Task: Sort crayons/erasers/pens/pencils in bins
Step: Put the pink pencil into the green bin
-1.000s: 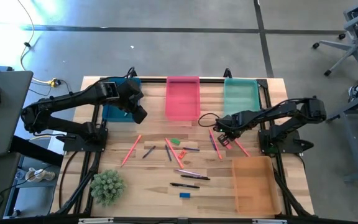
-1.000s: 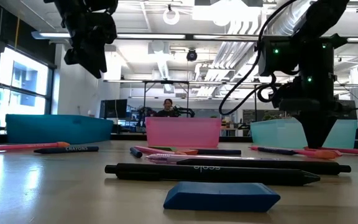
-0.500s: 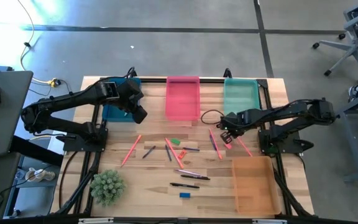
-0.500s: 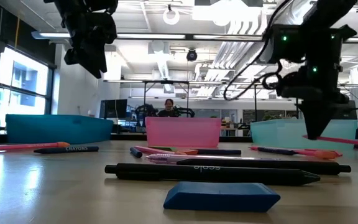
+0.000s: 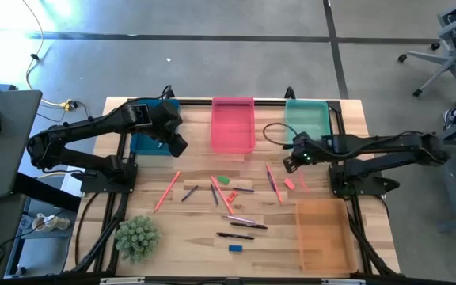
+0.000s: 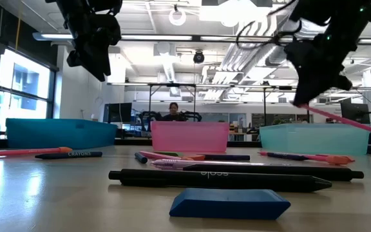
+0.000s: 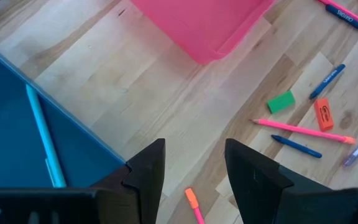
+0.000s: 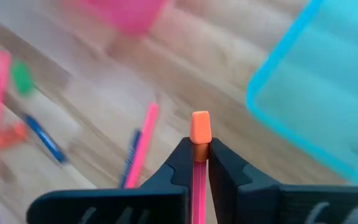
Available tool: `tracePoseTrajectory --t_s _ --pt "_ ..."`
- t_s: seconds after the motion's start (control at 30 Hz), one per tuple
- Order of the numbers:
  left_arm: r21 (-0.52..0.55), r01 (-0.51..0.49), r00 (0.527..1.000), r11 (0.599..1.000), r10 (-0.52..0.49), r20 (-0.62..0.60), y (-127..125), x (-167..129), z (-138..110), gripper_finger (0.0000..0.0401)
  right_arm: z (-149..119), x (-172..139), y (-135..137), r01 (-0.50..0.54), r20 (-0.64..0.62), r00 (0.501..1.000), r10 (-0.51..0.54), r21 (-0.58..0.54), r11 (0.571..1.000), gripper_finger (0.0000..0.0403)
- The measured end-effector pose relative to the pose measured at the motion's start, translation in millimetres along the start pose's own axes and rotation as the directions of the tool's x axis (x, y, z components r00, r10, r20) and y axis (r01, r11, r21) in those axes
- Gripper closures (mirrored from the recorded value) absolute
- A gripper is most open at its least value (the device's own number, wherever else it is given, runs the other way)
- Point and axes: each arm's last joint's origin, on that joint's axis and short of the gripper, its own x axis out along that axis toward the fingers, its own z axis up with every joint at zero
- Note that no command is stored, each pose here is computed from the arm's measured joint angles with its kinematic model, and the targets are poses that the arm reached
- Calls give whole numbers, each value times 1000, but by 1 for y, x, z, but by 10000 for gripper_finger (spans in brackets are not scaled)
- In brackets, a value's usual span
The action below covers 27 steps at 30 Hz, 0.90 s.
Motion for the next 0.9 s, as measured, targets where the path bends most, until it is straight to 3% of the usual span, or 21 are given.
tracePoseTrajectory --t_s 0.27,0.47,0.7,0.9 --pt "-3 0 1000 1000 0 0 0 0 0 245 14 -32 -8 -122 245 964 101 74 990 391" --pt "-11 -5 1000 1000 5 2 0 0 0 245 30 -51 -15 -178 451 883 130 65 982 391" --pt "-11 -6 1000 1000 6 2 0 0 0 245 46 -63 -26 -43 627 779 7 42 998 391" --pt "-14 -6 1000 1000 6 3 0 0 0 245 56 -63 -40 144 671 729 -133 40 989 391"
